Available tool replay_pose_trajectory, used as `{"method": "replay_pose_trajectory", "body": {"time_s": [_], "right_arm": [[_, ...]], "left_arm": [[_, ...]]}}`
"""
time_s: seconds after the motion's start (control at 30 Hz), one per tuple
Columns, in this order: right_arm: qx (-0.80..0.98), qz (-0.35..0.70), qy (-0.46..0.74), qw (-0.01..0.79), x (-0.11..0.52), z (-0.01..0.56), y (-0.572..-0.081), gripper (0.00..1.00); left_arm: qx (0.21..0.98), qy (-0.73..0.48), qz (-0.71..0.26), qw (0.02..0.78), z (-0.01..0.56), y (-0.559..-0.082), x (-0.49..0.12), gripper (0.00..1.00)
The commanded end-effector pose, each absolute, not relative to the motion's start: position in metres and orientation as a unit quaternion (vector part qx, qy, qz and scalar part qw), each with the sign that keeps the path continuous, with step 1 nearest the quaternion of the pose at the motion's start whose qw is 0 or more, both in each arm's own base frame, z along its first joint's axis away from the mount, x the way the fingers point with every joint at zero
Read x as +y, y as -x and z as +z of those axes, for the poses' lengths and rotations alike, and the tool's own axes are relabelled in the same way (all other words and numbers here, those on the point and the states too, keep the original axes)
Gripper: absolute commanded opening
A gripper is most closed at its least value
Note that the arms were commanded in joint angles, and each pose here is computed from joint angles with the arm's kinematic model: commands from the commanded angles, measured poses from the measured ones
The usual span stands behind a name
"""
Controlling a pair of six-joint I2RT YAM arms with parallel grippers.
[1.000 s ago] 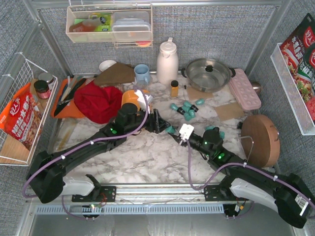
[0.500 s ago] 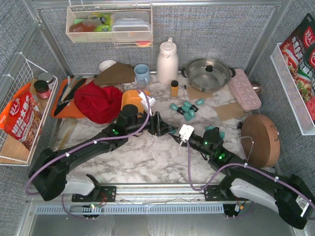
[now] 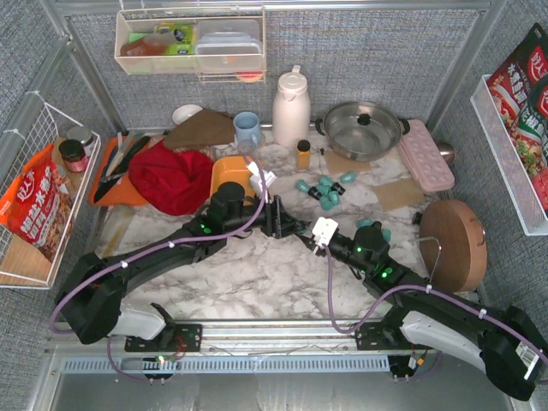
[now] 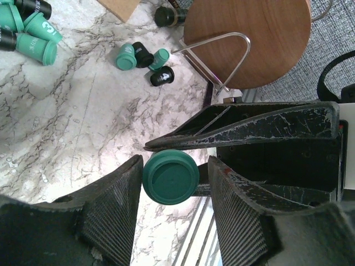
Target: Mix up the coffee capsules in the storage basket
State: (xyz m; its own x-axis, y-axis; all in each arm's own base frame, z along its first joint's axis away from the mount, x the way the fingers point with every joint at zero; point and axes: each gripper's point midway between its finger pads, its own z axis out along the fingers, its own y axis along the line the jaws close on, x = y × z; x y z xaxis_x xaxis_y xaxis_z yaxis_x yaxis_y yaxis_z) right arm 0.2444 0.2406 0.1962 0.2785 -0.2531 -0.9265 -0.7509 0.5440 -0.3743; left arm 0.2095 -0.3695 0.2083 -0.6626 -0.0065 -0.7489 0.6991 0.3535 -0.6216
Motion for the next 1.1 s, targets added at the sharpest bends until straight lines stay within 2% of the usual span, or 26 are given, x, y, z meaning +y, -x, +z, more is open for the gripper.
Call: {"method": "replay_pose_trajectory", "body": {"time_s": [0.0, 0.17, 0.37, 0.43, 0.5, 0.57, 0.7, 0.87, 0.93, 1.07], "right_arm": [[0.558, 0.189, 0.44, 0.678, 0.243, 0.205, -0.244, 0.08], [0.558, 0.189, 0.439, 0.678, 0.243, 0.205, -0.244, 0.1], [0.559, 0.187, 0.439, 0.678, 0.242, 0.205, -0.244, 0.18], [0.561, 0.187, 0.438, 0.677, 0.242, 0.205, -0.244, 0.27], [0.563, 0.187, 0.438, 0.676, 0.242, 0.205, -0.244, 0.43], [0.565, 0.189, 0.439, 0.673, 0.242, 0.206, -0.243, 0.53], [0.569, 0.19, 0.44, 0.668, 0.242, 0.206, -0.243, 0.62], [0.574, 0.191, 0.433, 0.668, 0.239, 0.207, -0.243, 0.66], [0.582, 0.187, 0.415, 0.674, 0.235, 0.209, -0.245, 0.68], [0.616, 0.153, 0.354, 0.686, 0.215, 0.209, -0.259, 0.7]], "left_arm": [[0.735, -0.239, -0.533, 0.342, 0.217, -0.208, -0.375, 0.58], [0.738, -0.24, -0.532, 0.34, 0.215, -0.208, -0.377, 0.46], [0.744, -0.237, -0.522, 0.344, 0.216, -0.211, -0.376, 0.38], [0.749, -0.23, -0.514, 0.349, 0.215, -0.214, -0.373, 0.36], [0.754, -0.222, -0.505, 0.356, 0.216, -0.217, -0.371, 0.34], [0.763, -0.21, -0.491, 0.363, 0.214, -0.222, -0.367, 0.31], [0.775, -0.189, -0.464, 0.386, 0.217, -0.233, -0.358, 0.3], [0.781, -0.162, -0.431, 0.422, 0.222, -0.246, -0.344, 0.3], [0.792, -0.141, -0.395, 0.444, 0.218, -0.257, -0.331, 0.31], [0.837, -0.021, -0.213, 0.504, 0.182, -0.302, -0.262, 0.28]]}}
